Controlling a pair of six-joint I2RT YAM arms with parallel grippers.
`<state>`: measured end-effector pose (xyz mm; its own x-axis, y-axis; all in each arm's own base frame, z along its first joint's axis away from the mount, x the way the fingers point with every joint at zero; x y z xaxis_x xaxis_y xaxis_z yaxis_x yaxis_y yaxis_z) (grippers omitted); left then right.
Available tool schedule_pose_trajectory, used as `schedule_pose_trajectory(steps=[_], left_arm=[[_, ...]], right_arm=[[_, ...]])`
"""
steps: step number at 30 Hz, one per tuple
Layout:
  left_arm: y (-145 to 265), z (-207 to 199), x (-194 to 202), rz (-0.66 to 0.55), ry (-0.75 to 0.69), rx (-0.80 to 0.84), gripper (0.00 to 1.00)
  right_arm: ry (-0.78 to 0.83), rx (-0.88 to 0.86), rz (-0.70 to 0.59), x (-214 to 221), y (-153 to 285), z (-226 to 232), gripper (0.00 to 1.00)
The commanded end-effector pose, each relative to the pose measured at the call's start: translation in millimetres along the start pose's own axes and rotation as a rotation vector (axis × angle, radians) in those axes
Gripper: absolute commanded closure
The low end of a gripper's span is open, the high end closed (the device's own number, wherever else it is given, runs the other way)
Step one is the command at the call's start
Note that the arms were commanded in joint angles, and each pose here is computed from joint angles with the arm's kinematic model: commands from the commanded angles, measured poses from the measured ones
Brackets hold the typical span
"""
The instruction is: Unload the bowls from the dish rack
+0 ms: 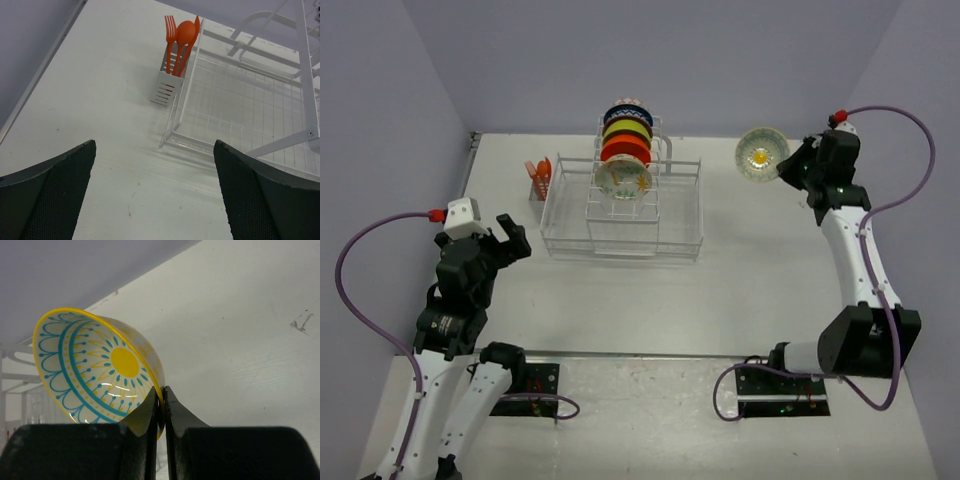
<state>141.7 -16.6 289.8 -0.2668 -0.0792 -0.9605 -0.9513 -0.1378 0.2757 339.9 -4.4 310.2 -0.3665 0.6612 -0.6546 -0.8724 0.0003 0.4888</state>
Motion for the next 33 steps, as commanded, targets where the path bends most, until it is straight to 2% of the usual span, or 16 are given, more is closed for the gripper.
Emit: schedule_pose_trajectory(steps=[1,5,8,11,14,18,28,32,33], left_arm=[[-1,-1,-7,-0.040,0.009,0.007,0.00],[-2,-2,-6,-0.038,0.007,0.025,0.00],[-2,-2,-6,-0.039,0.006,0.027,0.00],[-2,-2,-6,-0.041,0.006,0.024,0.00],[-2,-2,-6,-0.042,0.008,0.019,0.00],[-2,-2,-6,-0.041,0.008,0.023,0.00],[-2,-2,-6,-0.038,0.007,0.014,0.00],[-2,-2,-6,-0.040,0.007,0.015,0.00],[-3,-2,-6,-0.038,0.007,0.014,0.00]], right_arm=[[-0.077,-0.118,-0.111,5,17,1,1.00],[-0.163,-0.092,-0.056,31,-13,-18,1.00],[-0.216,-0.063,0.065,45,-45,-30,1.00],[-0.248,-0.034,0.133,47,-66,-34,1.00],[-0.255,0.046,0.170,57,-87,-47,1.00],[-0.236,0.142,0.280,69,-119,-62,1.00],[-0.223,0.192,0.335,86,-121,-79,0.96],[-0.222,0.190,0.345,92,-116,-82,0.69],[-0.219,0.193,0.340,92,-114,-82,0.58]])
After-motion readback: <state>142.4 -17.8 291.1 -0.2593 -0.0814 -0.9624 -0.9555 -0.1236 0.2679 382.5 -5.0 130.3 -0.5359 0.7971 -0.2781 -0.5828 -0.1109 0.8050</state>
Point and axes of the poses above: each gripper's point midway between its finger pads, its own y axis back along the fingers, its own z axis along the line the jaws close on, x = y × z, the point moved 10 cm from there along y, back along the fingers, and after that the axes turned 11 degrees about -y, right-handed, at the moved point
